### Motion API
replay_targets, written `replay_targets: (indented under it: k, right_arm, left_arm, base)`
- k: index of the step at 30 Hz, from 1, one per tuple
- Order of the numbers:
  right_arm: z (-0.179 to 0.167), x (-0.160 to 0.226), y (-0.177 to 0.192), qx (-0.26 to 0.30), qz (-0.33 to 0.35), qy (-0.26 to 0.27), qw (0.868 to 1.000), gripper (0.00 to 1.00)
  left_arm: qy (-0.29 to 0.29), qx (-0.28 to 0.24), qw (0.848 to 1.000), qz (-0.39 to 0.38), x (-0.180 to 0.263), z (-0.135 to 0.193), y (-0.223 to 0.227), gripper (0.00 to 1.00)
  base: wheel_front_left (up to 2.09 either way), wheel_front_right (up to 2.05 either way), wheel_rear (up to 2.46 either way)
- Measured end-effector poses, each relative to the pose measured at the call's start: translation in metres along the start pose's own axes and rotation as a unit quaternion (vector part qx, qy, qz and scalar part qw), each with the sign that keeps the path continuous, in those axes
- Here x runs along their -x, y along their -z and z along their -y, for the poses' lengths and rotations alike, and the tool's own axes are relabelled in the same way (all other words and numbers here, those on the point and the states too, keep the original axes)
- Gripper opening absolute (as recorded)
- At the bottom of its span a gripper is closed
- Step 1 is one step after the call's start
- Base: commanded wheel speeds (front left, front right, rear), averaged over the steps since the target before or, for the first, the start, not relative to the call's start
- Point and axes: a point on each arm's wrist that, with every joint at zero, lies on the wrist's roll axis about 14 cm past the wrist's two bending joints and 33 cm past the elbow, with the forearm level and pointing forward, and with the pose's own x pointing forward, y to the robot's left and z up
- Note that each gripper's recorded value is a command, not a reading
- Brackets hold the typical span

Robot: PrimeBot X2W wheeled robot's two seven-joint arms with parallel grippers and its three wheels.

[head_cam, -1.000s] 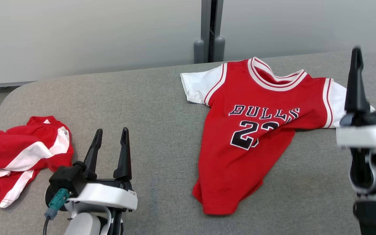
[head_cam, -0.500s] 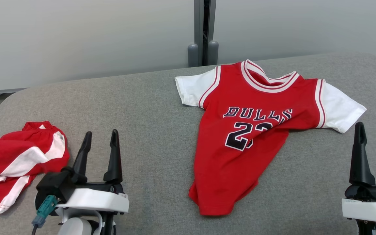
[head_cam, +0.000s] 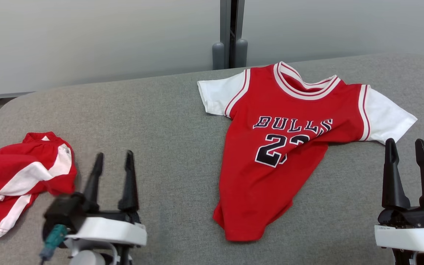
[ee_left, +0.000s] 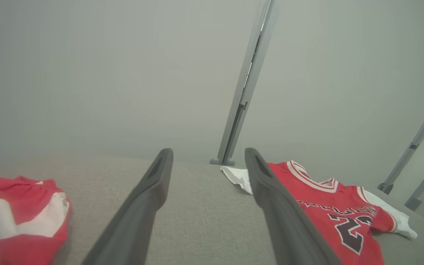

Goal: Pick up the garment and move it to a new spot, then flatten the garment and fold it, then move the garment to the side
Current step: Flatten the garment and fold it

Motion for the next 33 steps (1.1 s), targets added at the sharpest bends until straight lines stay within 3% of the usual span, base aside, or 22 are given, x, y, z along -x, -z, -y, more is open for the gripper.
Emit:
replay_targets:
  k: [7,13,14,18,28,33]
  right_arm:
    - [0.004,-0.005,0.011,0.001,-0.013,0.005,1.000,1.00]
    - [0.011,-0.008,0.019,-0.001,-0.023,0.016,1.000,1.00]
    - [0.011,-0.008,0.019,-0.001,-0.023,0.016,1.000,1.00]
    - [0.018,-0.007,0.023,-0.001,-0.028,0.026,0.999,1.00]
    - [0.026,-0.009,0.027,0.000,-0.032,0.037,0.999,1.00]
    - [0.027,-0.010,0.029,0.000,-0.035,0.040,0.999,1.00]
  left_arm:
    - [0.106,0.006,0.985,-0.137,0.012,0.048,0.084,1.00]
    - [0.181,0.005,0.948,-0.262,0.026,0.082,0.137,1.00]
    - [0.181,0.005,0.948,-0.262,0.026,0.082,0.137,1.00]
    - [0.235,-0.006,0.916,-0.324,0.040,0.097,0.157,1.00]
    - [0.292,-0.025,0.878,-0.379,0.054,0.105,0.175,1.00]
    - [0.295,-0.019,0.878,-0.377,0.050,0.107,0.178,1.00]
  base:
    - [0.00,0.00,0.00]
    - [0.00,0.00,0.00]
    - [0.00,0.00,0.00]
    - [0.00,0.00,0.00]
    - [0.00,0.00,0.00]
    - [0.00,0.00,0.00]
